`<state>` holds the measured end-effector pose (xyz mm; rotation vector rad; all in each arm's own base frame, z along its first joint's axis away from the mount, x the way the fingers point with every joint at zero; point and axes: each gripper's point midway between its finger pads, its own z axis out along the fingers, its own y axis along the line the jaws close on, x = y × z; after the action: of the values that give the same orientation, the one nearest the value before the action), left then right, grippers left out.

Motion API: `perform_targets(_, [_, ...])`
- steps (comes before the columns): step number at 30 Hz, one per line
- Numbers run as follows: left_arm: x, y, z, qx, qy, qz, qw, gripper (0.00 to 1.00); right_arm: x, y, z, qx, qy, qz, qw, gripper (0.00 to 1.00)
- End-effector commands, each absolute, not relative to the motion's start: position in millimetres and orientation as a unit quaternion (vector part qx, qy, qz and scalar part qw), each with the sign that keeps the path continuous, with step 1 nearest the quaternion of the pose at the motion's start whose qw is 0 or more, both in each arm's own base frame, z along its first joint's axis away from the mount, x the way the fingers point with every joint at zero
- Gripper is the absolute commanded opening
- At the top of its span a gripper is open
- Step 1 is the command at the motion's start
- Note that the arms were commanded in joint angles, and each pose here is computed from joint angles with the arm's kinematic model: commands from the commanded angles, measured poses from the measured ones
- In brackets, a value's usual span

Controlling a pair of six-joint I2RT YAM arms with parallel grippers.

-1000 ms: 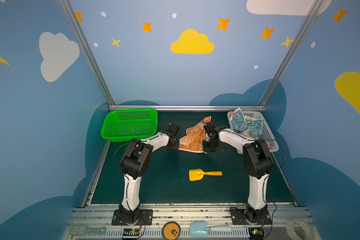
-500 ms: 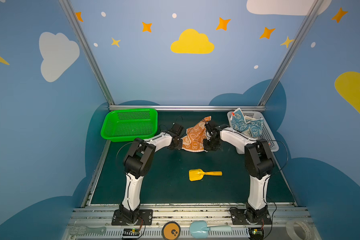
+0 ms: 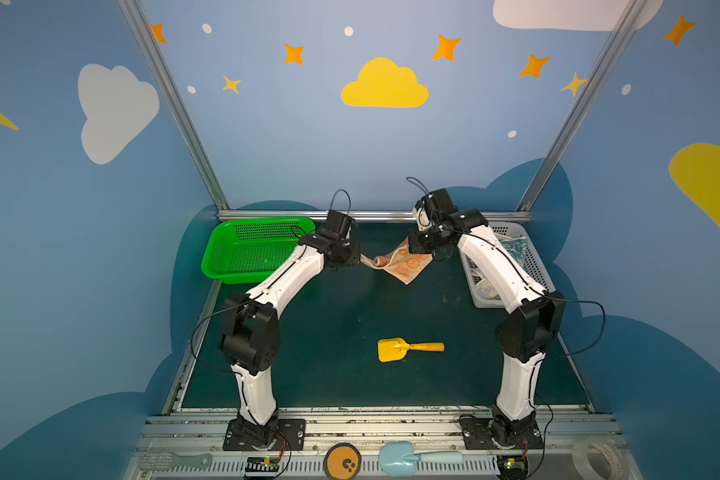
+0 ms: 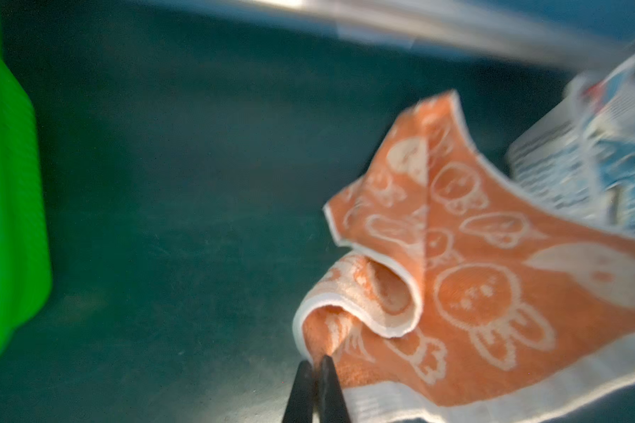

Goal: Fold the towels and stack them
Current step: 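Lift the orange towel high by two corners with both grippers, spreading it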

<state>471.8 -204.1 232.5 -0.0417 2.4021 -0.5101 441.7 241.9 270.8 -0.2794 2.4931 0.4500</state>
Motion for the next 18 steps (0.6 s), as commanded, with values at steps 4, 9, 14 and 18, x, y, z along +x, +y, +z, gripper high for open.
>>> perform_targets(4, [471, -181, 343, -0.033, 0.885, -0.249, 0.392, 0.03, 428, 229, 398, -0.118, 0.858, 0.212, 0.453, 0.00])
perform_targets(9, [459, -165, 408, -0.023, 0.857, -0.260, 0.445, 0.03, 406, 221, 457, -0.128, 0.822, 0.234, 0.503, 0.00])
perform_targets(14, [438, -160, 451, -0.009, 0.832, -0.279, 0.479, 0.03, 374, 216, 489, -0.147, 0.795, 0.259, 0.529, 0.00])
perform_targets(18, [416, -157, 472, 0.000, 0.822, -0.286, 0.492, 0.03, 350, 216, 498, -0.167, 0.782, 0.275, 0.534, 0.00])
